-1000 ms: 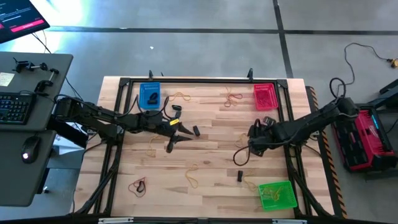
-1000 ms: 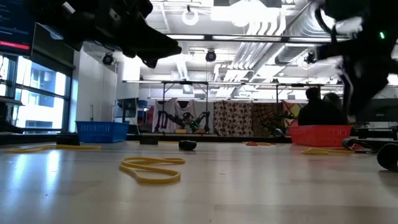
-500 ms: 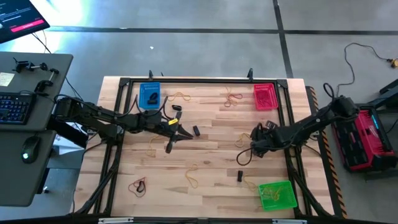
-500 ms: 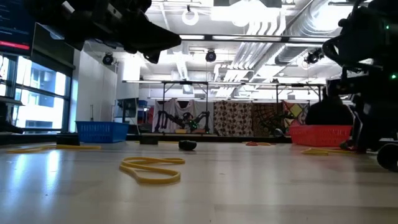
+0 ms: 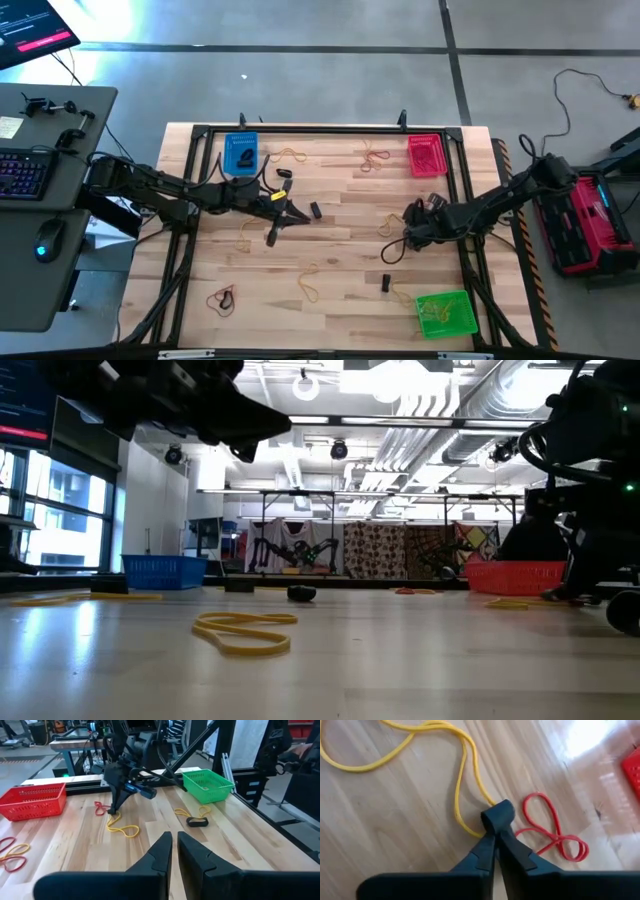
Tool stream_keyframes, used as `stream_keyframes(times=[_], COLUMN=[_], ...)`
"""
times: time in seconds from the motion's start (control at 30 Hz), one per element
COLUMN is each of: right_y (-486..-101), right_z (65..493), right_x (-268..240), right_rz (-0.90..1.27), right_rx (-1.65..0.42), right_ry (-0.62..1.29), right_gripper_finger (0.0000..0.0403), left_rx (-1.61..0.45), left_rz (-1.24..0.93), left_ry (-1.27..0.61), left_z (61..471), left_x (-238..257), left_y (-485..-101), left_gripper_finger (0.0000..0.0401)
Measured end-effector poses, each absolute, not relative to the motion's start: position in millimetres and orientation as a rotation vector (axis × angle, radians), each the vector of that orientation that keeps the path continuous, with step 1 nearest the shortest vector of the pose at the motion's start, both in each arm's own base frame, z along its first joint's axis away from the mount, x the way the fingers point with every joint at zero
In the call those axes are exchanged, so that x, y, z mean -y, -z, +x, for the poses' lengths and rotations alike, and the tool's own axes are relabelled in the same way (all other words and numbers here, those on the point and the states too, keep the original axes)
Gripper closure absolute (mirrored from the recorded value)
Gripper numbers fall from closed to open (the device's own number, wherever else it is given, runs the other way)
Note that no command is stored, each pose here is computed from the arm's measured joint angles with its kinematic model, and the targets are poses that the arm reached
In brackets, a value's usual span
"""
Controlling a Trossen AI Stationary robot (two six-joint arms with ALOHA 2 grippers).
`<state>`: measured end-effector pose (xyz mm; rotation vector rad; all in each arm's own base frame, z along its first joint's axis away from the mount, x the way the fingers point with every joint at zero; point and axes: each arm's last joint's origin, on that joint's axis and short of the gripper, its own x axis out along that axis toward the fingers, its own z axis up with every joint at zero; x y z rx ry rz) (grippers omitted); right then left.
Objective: Sort rubber bands into baskets
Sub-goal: Put the black rubber band into the blue bin
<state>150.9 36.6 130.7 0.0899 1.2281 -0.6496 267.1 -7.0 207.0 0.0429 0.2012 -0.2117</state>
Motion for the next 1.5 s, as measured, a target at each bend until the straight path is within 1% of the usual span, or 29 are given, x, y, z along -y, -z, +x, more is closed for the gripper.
stream_keyframes(times=[0.1,0.3,0.43,0.57,0.67,0.77,0.93,1.03,1.2,1.37,1.5], right_y=[-138.2,-167.3,-185.8,-195.6,-201.9,-212.1,-229.5,-233.0,-231.5,-231.0,-229.9], right_z=[157.2,172.5,189.1,206.3,217.0,226.9,241.0,248.7,258.5,266.1,267.4], right_x=[-38.7,-49.7,-61.1,-69.4,-72.7,-75.4,-78.0,-78.6,-79.0,-81.6,-82.5], right_rz=[0.090,0.039,0.027,0.034,0.027,-0.002,-0.061,-0.082,-0.101,-0.093,-0.093], right_rx=[-1.204,-1.133,-0.972,-0.777,-0.636,-0.513,-0.354,-0.309,-0.271,-0.223,-0.219], right_ry=[0.639,0.614,0.570,0.514,0.497,0.471,0.399,0.331,0.271,0.210,0.196], right_gripper_finger=[0.0399,0.0402,0.0402,0.0402,0.0402,0.0402,0.0403,0.0403,0.0403,0.0403,0.0403], left_rx=[-0.202,-0.204,-0.204,-0.214,-0.223,-0.217,-0.170,-0.128,-0.070,-0.107,-0.112], left_rz=[0.043,0.036,0.037,0.071,0.094,0.089,0.062,0.066,0.085,0.101,0.109], left_ry=[0.219,0.220,0.213,0.173,0.147,0.139,0.107,0.077,0.083,0.076,0.039], left_z=[267.0,266.9,266.9,266.8,266.5,266.4,267.3,267.6,273.9,296.5,313.7], left_x=[9.0,9.8,9.6,11.5,16.1,21.0,27.5,30.7,35.2,38.2,39.4], left_y=[-207.0,-206.7,-206.7,-205.6,-204.7,-205.4,-210.9,-215.1,-214.0,-207.5,-207.5], left_gripper_finger=[0.0382,0.0382,0.0382,0.0381,0.0371,0.0352,0.0305,0.0276,0.0238,0.0208,0.0191])
